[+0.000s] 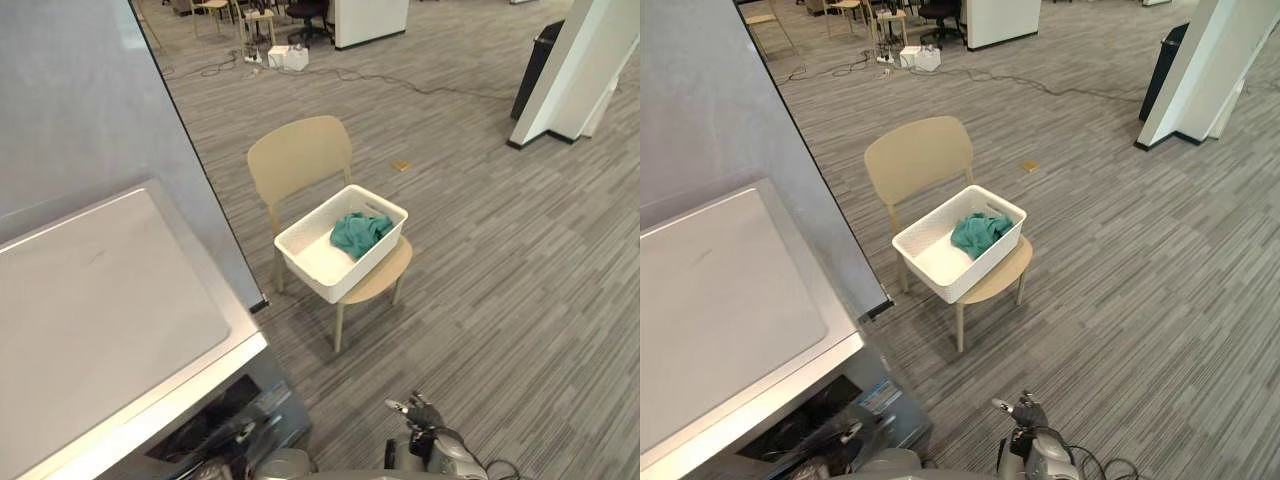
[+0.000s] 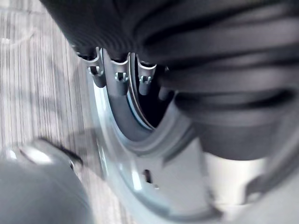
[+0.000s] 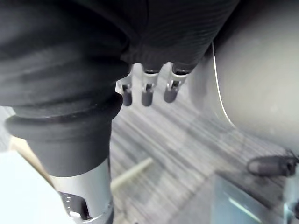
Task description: Pick up the laundry basket with both hands and put the clothes into the washing machine.
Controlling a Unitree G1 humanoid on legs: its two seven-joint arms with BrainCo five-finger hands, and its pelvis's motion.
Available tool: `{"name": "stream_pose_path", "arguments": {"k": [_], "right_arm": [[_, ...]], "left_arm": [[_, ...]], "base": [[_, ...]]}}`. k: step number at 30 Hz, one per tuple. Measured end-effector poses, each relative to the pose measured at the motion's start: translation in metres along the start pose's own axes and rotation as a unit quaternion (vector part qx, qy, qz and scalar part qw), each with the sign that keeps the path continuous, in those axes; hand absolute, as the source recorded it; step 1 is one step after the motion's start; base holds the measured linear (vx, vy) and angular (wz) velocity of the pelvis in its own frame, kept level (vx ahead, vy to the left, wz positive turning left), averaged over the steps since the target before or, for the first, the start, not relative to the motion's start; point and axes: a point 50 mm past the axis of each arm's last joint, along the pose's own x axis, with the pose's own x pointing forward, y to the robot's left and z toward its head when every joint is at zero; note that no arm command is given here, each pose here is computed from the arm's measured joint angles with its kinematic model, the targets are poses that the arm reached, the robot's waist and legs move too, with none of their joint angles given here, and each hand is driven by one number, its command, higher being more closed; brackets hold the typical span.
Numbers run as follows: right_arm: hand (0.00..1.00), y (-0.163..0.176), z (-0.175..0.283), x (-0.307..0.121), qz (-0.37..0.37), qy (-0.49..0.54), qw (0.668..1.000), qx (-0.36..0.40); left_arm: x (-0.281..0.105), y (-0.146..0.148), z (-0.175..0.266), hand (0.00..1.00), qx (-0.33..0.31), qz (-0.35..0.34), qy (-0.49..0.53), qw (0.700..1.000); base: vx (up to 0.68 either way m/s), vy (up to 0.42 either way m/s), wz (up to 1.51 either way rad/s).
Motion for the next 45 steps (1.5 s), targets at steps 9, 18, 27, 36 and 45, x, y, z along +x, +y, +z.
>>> {"name": "stream_pose_path", "arguments": {"k": [9, 18, 27, 36, 45], "right_arm": [[0.0, -0.058, -0.037, -0.015, -0.099, 0.063, 0.991, 0.06], [0.0, -0.046, -0.041, -0.012, -0.083, 0.086, 0.992, 0.05], [0.0, -0.046, -0.024, -0.007, -0.097, 0.052, 0.989, 0.094], [0.0, -0.042, -0.041, -0.016, -0.089, 0.056, 0.988, 0.113], [0.0, -0.062, -0.076, -0.035, -0.135, 0.094, 0.974, 0.154]], "left_arm": [[-0.009, -0.047, 0.025, 0.0, 0.025, -0.082, -0.087, 0.993], [-0.004, -0.025, 0.018, 0.0, -0.029, -0.05, -0.065, 0.996], [-0.003, -0.012, 0.002, 0.0, -0.038, -0.036, -0.036, 0.998], [-0.003, -0.018, 0.005, 0.0, -0.015, -0.047, -0.039, 0.998], [-0.009, -0.057, 0.032, 0.0, 0.048, -0.104, -0.089, 0.989]], "base": [[0.15, -0.555, 0.4], [0.13, -0.299, 0.4], [0.11, -0.02, 0.69], [0.24, 0.124, 0.42], [0.26, -0.124, 0.98]]}}
